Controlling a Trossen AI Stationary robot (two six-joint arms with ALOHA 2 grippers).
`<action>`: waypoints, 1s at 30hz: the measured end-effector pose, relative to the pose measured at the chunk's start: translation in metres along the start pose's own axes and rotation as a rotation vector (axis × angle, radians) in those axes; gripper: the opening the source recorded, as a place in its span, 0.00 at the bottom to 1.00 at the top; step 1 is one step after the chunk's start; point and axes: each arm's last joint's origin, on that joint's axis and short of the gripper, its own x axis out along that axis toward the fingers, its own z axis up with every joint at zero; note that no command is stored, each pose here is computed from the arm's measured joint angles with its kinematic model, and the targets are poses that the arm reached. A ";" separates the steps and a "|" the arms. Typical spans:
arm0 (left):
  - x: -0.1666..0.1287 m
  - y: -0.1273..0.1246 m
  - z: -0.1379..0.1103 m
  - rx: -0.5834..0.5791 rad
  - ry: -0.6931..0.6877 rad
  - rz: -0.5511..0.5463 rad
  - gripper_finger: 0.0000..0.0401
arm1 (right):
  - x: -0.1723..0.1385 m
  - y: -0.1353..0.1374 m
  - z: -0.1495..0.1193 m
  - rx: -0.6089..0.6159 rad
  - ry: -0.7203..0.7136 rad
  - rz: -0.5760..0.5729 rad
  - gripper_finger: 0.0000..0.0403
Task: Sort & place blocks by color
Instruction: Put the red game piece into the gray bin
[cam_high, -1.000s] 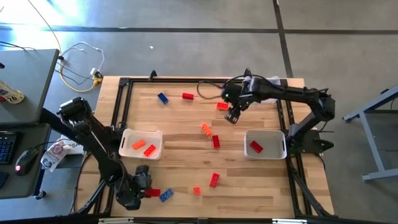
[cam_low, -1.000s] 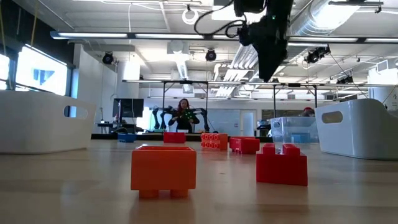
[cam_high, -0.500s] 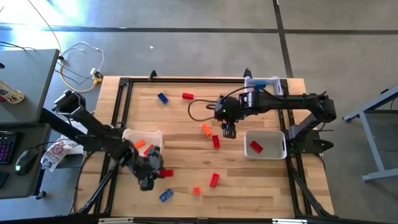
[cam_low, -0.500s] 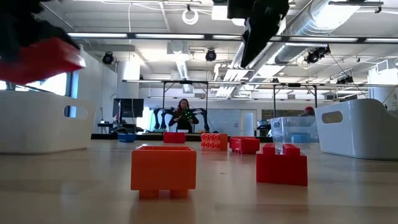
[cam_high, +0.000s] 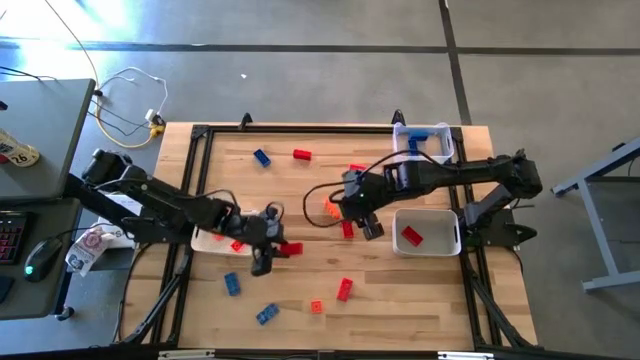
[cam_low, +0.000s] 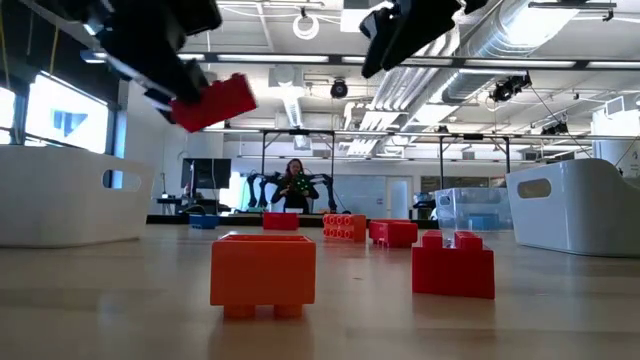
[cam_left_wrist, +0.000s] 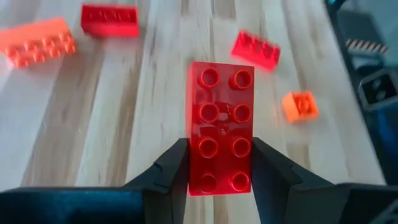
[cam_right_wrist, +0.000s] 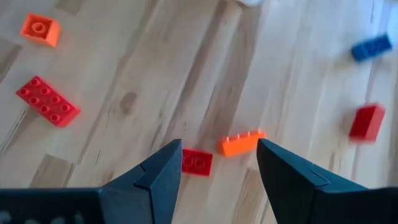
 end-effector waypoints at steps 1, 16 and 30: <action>0.000 0.003 0.004 -0.012 -0.017 -0.016 0.28 | 0.000 0.002 0.002 -0.025 -0.011 0.000 0.48; -0.007 0.033 0.044 -0.138 -0.290 -0.242 0.28 | -0.004 0.026 0.036 -0.378 -0.294 -0.028 0.48; -0.016 0.045 0.061 -0.193 -0.425 -0.352 0.28 | -0.010 0.021 0.050 -0.446 -0.442 -0.104 0.48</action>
